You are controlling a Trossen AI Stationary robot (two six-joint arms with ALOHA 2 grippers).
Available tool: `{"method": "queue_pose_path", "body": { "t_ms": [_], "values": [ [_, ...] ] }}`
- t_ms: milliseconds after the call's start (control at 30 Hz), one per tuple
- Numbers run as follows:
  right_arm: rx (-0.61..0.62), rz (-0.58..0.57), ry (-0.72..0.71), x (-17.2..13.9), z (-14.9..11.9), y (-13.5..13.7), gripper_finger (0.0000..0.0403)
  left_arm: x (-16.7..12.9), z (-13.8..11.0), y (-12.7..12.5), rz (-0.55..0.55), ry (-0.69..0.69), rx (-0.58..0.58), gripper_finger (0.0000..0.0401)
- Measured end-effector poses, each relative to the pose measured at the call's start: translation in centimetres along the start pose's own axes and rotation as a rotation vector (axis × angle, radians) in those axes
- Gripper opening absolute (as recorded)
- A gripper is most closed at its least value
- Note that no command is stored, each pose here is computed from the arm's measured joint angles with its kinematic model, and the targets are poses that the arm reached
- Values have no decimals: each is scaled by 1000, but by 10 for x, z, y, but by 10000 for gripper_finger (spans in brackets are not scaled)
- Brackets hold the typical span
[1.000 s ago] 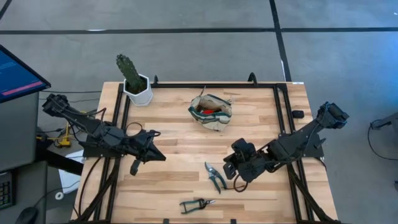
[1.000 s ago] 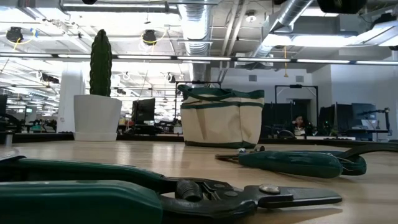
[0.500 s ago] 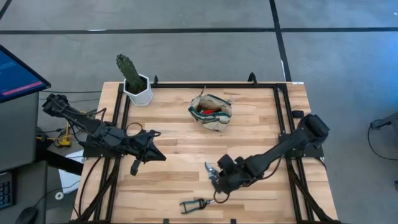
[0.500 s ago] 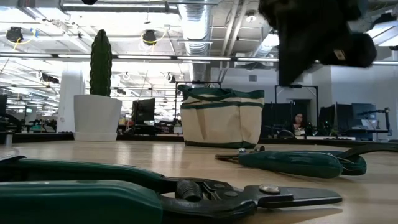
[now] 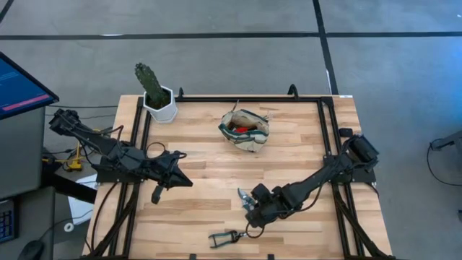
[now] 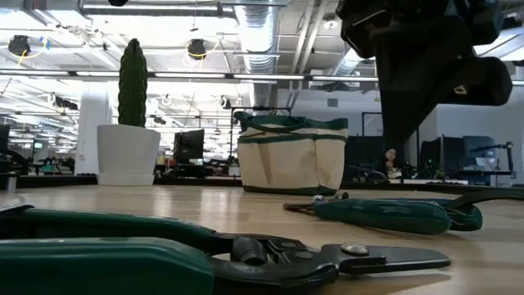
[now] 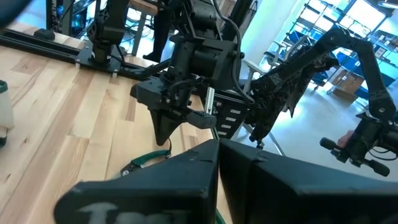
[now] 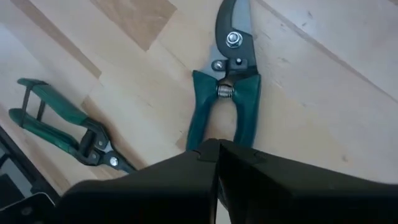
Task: Pick & Place Garden tools in Gardening bag
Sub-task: Put the shear scissor into the side pocket of the gardening bag
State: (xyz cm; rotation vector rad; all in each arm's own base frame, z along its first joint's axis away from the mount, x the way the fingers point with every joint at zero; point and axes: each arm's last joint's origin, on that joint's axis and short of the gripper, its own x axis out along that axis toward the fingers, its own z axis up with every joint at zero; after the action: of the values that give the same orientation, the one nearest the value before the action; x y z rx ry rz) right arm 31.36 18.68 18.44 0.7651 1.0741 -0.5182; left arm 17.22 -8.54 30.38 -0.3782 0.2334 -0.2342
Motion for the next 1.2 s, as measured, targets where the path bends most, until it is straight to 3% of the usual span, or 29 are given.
{"method": "queue_pose_path", "body": {
  "t_ms": [600, 933, 1200],
  "values": [
    [43, -56, 5, 6, -2, -4, 140, 0, 0, 0, 0, 1, 0, 1],
    [24, -73, 78, 44, -12, -2, 135, 0, 0, 0, 0, 1, -1, 1],
    [23, -78, 84, 49, -13, -2, 117, 0, 0, 0, -1, -2, -3, 1]
  ]
}}
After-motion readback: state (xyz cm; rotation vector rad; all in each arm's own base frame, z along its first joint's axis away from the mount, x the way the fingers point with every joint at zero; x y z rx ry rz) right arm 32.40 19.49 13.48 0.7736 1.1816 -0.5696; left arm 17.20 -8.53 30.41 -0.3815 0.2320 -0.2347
